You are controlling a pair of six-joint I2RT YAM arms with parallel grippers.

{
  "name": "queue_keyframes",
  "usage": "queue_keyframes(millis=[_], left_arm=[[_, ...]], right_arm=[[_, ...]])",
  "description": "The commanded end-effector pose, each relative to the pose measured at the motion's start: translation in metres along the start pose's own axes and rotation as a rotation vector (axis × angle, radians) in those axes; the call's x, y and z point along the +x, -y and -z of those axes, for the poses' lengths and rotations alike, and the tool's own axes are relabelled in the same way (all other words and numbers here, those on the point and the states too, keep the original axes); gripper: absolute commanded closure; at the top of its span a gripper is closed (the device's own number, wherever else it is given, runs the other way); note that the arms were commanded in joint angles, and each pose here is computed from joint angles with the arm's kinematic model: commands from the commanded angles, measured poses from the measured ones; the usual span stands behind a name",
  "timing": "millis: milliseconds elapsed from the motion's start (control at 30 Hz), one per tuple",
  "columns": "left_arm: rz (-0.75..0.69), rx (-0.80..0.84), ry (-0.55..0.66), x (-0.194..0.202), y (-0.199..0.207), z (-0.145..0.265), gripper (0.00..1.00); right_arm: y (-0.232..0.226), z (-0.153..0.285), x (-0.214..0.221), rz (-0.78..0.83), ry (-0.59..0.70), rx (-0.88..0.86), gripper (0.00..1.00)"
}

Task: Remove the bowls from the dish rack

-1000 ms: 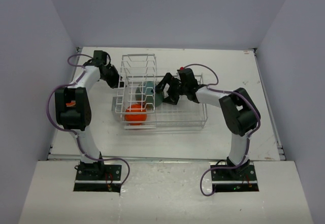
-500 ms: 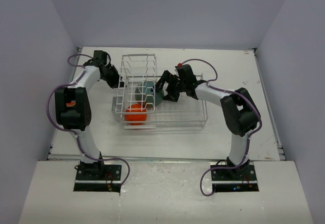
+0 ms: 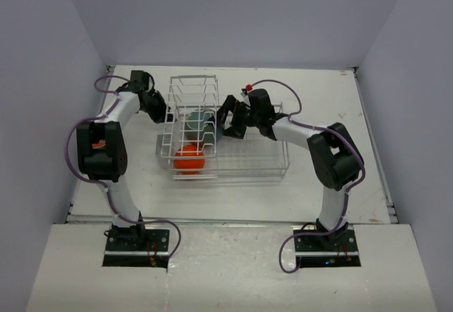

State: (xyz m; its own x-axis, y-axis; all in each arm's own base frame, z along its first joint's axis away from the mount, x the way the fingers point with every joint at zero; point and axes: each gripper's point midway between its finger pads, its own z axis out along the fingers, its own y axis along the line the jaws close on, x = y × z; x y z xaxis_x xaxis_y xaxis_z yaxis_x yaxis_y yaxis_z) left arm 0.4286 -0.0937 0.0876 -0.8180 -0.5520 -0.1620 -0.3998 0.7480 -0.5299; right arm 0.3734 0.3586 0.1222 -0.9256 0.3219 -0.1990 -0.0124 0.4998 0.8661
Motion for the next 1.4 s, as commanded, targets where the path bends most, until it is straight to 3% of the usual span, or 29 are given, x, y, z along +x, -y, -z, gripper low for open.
queue_keyframes(millis=[0, 567, 700, 1200, 1367], left_arm=[[-0.037, 0.108, -0.052, 0.015, 0.029, 0.002, 1.00], [-0.038, 0.102, -0.048, 0.015, 0.028, 0.004, 1.00], [-0.039, 0.101, -0.047, 0.014, 0.027, 0.003, 1.00], [-0.029, 0.097, -0.048, 0.010, 0.024, 0.001, 1.00], [-0.026, 0.106, -0.051, 0.009, 0.025, -0.001, 1.00]], right_arm=[[-0.073, 0.017, 0.000, 0.097, -0.010, -0.237, 0.01], [-0.072, 0.017, 0.011, -0.009, -0.024, -0.344, 0.01], [-0.072, 0.015, 0.009, -0.053, -0.007, -0.374, 0.06], [-0.078, -0.001, -0.006, -0.152, 0.000, -0.460, 0.37], [-0.071, -0.010, -0.006, -0.186, -0.017, -0.487, 0.52]])
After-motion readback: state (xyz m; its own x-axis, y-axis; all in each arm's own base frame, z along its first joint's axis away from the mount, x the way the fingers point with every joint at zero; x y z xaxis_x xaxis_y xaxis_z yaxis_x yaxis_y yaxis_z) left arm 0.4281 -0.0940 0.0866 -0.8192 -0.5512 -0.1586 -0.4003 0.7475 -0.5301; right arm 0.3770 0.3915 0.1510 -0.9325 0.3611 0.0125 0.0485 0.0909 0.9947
